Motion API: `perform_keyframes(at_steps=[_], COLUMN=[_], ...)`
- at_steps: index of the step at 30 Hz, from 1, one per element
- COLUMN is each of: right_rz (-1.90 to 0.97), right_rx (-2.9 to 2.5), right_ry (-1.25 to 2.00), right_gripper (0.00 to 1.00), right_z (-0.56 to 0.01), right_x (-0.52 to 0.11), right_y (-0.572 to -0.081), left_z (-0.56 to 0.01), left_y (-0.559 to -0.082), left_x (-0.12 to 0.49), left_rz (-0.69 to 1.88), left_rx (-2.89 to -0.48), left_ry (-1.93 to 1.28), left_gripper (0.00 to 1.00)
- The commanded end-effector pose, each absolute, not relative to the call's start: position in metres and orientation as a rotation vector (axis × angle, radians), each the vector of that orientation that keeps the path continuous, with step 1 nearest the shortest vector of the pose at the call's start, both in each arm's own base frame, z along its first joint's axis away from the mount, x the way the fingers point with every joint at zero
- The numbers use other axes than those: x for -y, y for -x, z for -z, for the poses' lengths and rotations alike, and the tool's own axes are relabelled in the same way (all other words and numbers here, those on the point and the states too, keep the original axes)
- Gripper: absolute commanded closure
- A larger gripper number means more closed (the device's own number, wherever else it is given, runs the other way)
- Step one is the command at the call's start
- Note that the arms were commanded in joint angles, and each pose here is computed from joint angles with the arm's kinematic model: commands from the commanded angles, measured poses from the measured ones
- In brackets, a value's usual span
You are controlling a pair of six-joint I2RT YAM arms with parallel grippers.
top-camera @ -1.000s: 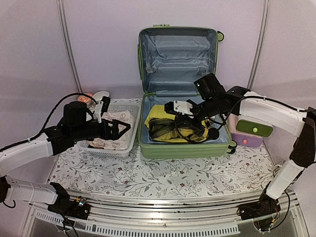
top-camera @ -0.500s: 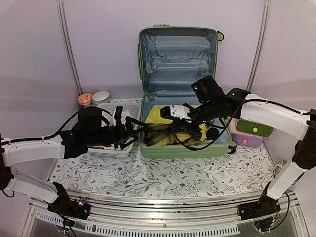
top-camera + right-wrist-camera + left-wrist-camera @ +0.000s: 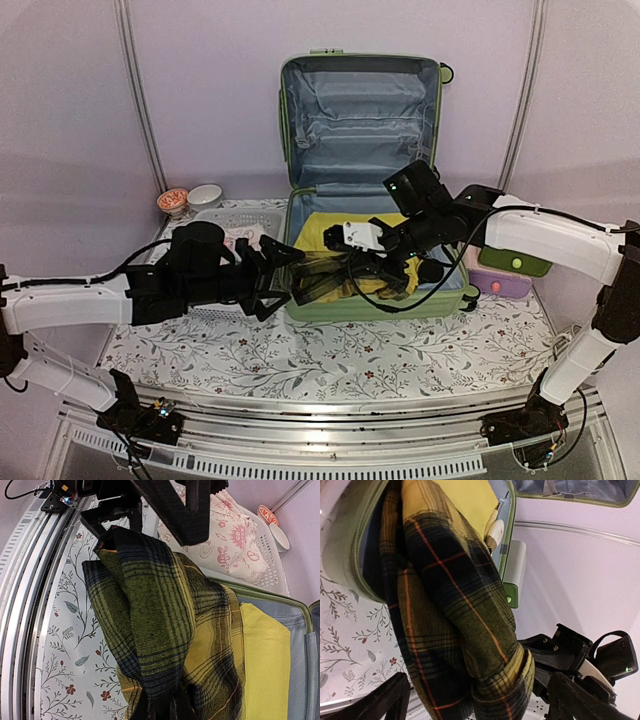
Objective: Open, take out, and arrange the luggage
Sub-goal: Pass from the right arm to the left
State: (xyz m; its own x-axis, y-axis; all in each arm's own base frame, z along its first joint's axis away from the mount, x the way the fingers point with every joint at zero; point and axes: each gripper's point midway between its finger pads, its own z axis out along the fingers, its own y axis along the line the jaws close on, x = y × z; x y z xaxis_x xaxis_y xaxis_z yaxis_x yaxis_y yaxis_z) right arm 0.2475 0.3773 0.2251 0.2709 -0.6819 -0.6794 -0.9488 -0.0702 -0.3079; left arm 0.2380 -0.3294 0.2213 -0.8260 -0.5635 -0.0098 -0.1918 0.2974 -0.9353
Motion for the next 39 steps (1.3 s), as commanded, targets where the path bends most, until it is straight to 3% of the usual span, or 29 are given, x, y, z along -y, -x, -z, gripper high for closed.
perform_keyframes(at_steps=[1,7,16,18,21,25,32,39], right_rz=[-0.483,-0.495,-0.531,-0.535,-0.54,-0.538,-0.55,-0.545], right_rx=[-1.442,-1.427,-1.408,-1.398,-1.393,-1.4,-1.351,-1.427], right_ry=[1.821,1.84,1.856,1.869,1.872,1.857,1.744,1.532], right_gripper=[0.97,0.97,0.96,0.96,0.88,0.61,0.44,0.41], right_z=[-0.231,-0.229,-0.228,-0.227,-0.227,-0.229,-0.257,-0.291], right_x=[-0.383,-0.386,-0.392,-0.393,-0.391,-0.385,-0.379,-0.368], right_y=[-0.24,-0.235,-0.225,-0.22,-0.217,-0.214,-0.21,-0.24], left_z=[-0.204,-0.205,-0.194,-0.196,-0.2,-0.205,-0.217,-0.235], left_y=[-0.226,-0.224,-0.221,-0.223,-0.229,-0.237,-0.257,-0.282], left_x=[0.342,0.353,0.357,0.356,0.35,0.339,0.33,0.313], left_rz=[1.571,1.641,1.642,1.64,1.595,1.51,1.387,1.189], left_rx=[-2.302,-2.285,-2.289,-2.268,-2.229,-2.185,-2.17,-2.201], left_ry=[0.797,0.803,0.881,0.873,0.849,0.795,0.62,0.395], left_gripper=[0.02,0.02,0.21,0.33,0.61,0.98,1.0,1.0])
